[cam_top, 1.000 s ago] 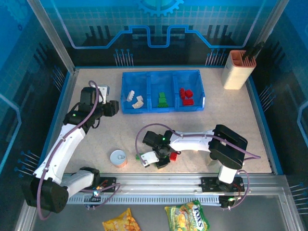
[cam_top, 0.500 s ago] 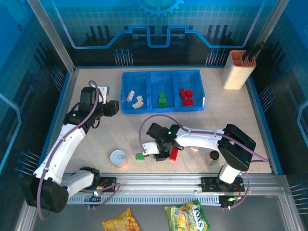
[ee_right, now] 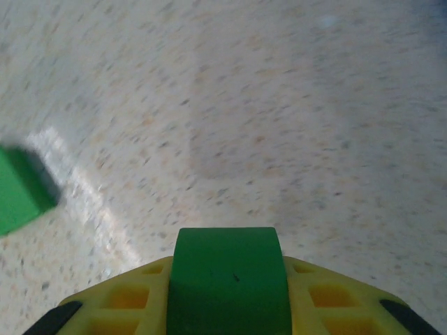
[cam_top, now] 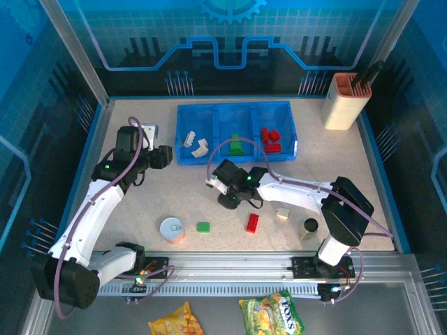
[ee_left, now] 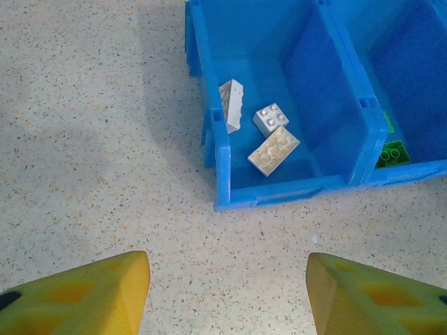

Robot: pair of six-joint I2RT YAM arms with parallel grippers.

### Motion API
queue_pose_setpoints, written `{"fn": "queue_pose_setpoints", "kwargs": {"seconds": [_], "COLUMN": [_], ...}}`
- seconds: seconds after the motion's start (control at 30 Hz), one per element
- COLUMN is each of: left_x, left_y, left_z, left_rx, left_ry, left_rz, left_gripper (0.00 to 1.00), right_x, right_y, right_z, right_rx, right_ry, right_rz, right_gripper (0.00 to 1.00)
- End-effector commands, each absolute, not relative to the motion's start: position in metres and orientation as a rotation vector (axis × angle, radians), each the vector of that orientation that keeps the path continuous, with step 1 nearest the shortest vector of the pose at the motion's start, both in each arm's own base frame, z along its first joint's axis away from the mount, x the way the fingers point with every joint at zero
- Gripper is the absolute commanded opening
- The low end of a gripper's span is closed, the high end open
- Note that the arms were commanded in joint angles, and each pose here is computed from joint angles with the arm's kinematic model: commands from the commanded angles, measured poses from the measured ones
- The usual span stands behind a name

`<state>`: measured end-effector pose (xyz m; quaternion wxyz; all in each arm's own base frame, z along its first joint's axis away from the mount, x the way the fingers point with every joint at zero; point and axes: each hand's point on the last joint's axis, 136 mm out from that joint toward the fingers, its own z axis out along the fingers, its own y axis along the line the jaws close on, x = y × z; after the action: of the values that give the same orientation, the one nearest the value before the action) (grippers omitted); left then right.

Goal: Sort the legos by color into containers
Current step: Pick up the lego from the bottom-center of the table, then place the lego in the container.

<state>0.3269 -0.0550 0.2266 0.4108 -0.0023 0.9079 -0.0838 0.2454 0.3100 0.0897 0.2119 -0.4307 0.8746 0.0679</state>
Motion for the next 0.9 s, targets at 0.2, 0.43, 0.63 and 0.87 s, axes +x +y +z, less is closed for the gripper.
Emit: {"fn": "queue_pose_setpoints", "kwargs": {"seconds": [0.2, 0.43, 0.63, 0.87], "left_x": [0.328, 0.328, 0.328, 0.328], "left_y": [-0.055, -0.056, -0.057, -0.057], "left_z": [0.228, 0.229, 0.228, 0.228], "left_rx": [-0.024, -0.024, -0.025, -0.027], "left_ry": [2.279, 2.277, 2.28, 2.281], "left_rz": [-0.246, -0.254, -0.262, -0.267], "left_gripper": [0.62, 0.62, 0.62, 0.62], "right_x": [0.293, 0.335, 0.378, 0.425], "right_y": [0.276, 0.25, 0.248, 0.265], "right_z": [0.139, 0.157, 0.164, 0.159], "right_rx": [-0.544, -0.292, -0.216, -0.219], "right_ry": [2.619, 2.656, 2.646, 2.635], "right_rz": [0.197, 0.235, 0.264, 0.34], "right_gripper": [0.12, 0.11, 0.12, 0.15]}}
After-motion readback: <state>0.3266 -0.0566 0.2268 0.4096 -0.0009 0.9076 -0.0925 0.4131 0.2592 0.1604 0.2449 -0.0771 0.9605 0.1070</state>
